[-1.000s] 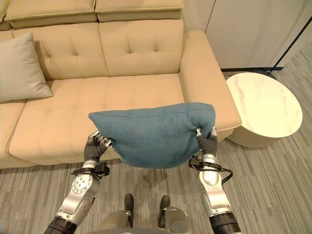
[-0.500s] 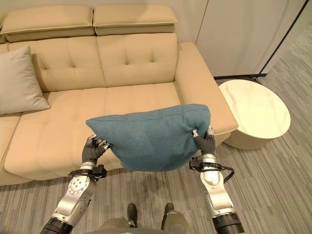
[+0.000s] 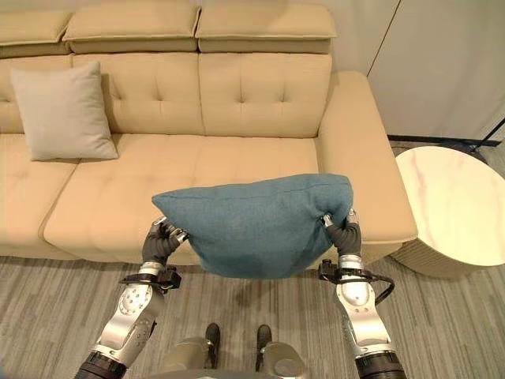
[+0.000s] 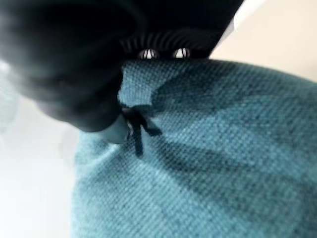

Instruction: Pick up all the scattered cushions and arrange them neatly on the sofa.

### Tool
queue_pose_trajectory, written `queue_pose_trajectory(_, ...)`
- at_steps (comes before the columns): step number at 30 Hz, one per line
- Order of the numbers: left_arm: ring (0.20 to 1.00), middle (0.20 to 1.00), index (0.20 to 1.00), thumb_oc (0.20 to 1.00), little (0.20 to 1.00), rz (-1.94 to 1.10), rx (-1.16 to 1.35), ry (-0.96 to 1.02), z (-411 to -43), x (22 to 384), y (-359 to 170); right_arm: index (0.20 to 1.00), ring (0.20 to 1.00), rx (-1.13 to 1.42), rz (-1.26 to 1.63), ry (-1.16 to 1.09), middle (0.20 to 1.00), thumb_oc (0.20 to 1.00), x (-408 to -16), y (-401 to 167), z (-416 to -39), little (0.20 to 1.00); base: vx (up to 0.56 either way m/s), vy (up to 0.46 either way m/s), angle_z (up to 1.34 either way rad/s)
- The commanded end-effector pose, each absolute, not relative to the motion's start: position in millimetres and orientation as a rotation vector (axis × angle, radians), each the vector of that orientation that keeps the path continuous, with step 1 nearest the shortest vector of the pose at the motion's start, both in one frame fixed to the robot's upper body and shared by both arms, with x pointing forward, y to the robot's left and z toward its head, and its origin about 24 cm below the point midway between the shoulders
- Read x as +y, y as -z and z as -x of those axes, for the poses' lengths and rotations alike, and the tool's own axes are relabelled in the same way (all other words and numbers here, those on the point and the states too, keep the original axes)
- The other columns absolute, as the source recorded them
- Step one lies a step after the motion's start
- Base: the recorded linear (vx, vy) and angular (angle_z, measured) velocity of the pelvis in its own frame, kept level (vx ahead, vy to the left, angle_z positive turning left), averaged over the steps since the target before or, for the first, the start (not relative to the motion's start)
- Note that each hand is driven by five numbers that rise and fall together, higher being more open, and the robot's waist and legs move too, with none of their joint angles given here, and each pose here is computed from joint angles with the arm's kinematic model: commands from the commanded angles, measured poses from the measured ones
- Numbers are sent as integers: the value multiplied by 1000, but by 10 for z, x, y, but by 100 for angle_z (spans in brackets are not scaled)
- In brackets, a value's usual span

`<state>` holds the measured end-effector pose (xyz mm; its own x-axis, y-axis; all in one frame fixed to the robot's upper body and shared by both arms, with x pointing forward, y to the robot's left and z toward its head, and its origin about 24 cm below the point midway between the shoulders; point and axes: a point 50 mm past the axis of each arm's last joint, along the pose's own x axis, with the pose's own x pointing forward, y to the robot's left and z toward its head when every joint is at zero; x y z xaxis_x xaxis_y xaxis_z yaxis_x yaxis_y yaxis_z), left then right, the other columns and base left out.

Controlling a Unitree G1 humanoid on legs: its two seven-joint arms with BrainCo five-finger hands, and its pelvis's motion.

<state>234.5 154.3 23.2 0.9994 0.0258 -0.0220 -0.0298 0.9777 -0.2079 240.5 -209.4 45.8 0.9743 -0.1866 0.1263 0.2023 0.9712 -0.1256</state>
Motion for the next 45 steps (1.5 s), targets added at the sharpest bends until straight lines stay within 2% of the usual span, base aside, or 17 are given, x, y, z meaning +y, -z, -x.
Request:
queue_pose_trajectory(1, 200, 200, 200, 200, 200, 218, -213, 64, -2496, 1486, -683, 200, 200, -371, 120, 124, 200, 200, -1961, -934, -2492, 200, 259, 93, -2)
queue_pose_trajectory(14, 200, 200, 200, 200, 200, 184, -253, 51, -2471, 1590, -753, 200, 200, -444, 119, -31, 200, 200, -1611, -1090, -2629, 200, 180, 134, -50)
queue_pose_trajectory(20, 200, 200, 200, 200, 200, 198, -260, 62, -2482, 1554, -749, 200, 200, -427, 116, -32, 200, 200, -1651, -1054, -2620, 200, 180, -90, 6)
queue_pose_trajectory(26, 200, 200, 200, 200, 200, 253, -238, 79, -2458, 1506, -705, 200, 200, -380, 147, 64, 200, 200, -1928, -962, -2526, 200, 144, -125, 69)
queue_pose_trajectory(32, 200, 200, 200, 200, 200, 231, -231, 69, -2471, 1508, -710, 200, 200, -368, 165, 97, 200, 200, -1992, -954, -2511, 200, 181, 77, -1)
queue_pose_trajectory(39, 200, 200, 200, 200, 200, 165, -250, 71, -2506, 1508, -754, 200, 200, -383, 202, 84, 200, 200, -1913, -993, -2567, 200, 147, 119, -9)
queue_pose_trajectory(45, 200, 200, 200, 200, 200, 142, -331, 36, -2680, 1462, -951, 200, 200, -491, 255, 120, 200, 200, -1771, -1245, -2780, 200, 69, 59, 0)
